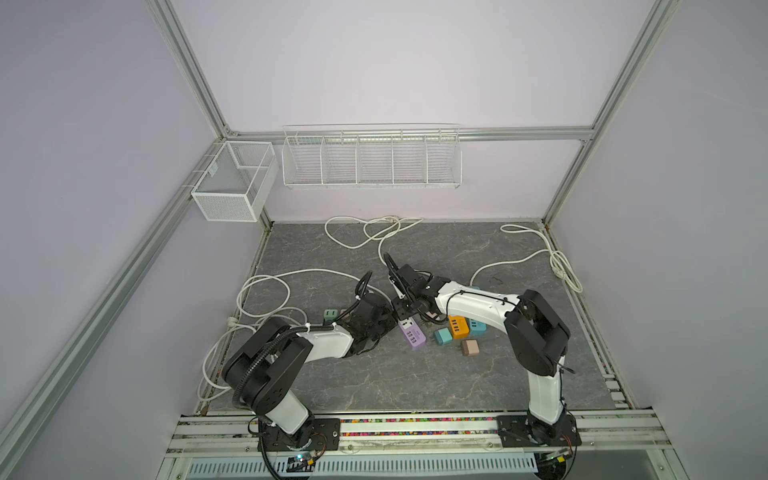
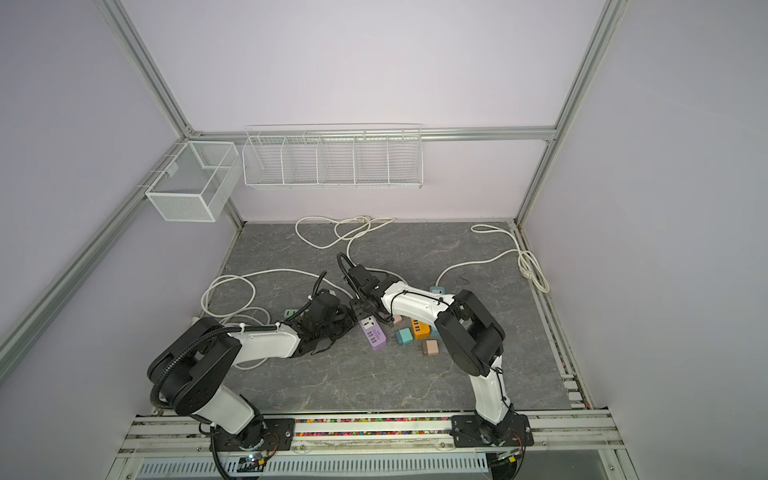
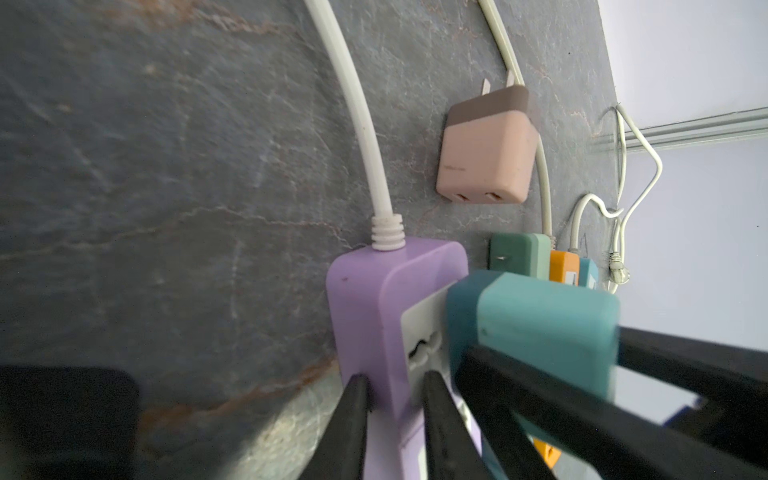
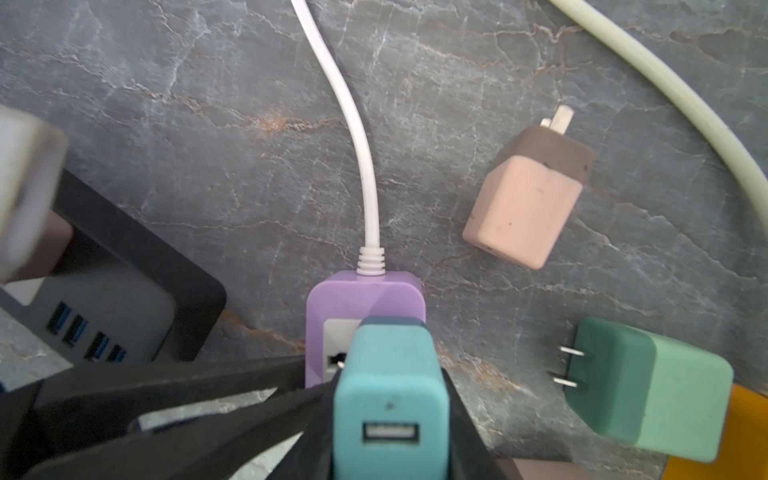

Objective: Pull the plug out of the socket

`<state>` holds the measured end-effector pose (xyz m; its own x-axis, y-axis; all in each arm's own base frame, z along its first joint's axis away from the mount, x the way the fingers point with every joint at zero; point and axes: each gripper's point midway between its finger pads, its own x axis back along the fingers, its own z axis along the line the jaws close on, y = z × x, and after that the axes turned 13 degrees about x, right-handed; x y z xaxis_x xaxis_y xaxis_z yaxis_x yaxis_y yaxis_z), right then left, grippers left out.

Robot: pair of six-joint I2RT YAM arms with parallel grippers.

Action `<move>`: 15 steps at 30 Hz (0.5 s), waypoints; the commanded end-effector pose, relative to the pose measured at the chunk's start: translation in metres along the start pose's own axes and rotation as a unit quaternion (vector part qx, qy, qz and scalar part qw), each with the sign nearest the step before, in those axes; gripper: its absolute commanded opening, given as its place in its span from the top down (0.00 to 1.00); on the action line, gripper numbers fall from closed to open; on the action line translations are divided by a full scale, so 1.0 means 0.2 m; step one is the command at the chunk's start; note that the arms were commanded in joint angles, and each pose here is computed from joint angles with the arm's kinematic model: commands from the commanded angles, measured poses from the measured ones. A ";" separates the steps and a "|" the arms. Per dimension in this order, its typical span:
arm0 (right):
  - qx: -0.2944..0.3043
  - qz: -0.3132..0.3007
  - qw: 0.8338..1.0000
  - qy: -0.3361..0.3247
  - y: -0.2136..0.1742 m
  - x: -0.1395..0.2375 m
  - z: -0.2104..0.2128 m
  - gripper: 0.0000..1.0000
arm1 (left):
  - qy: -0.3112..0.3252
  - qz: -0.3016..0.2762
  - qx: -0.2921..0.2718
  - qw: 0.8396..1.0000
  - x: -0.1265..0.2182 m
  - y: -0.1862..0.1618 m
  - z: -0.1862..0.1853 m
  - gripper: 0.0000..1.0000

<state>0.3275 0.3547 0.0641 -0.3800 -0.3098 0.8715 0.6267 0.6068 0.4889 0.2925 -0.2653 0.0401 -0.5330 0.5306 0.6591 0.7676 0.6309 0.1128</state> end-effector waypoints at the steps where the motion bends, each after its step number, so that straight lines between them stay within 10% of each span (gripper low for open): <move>1: -0.006 -0.026 1.000 0.012 0.07 0.12 -0.03 0.79 | 0.128 0.032 0.006 0.991 0.00 -0.10 0.39 0.76; 15: -0.033 -0.069 0.996 0.040 0.10 0.31 -0.04 0.80 | 0.105 0.034 -0.009 0.994 0.01 -0.09 0.25 0.76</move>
<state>0.3193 0.3465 0.0996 -0.3811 -0.3856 0.8403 0.6230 0.5644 0.5416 0.2928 -0.2657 0.0414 -0.5252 0.5249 0.6699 0.7698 0.6286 0.1109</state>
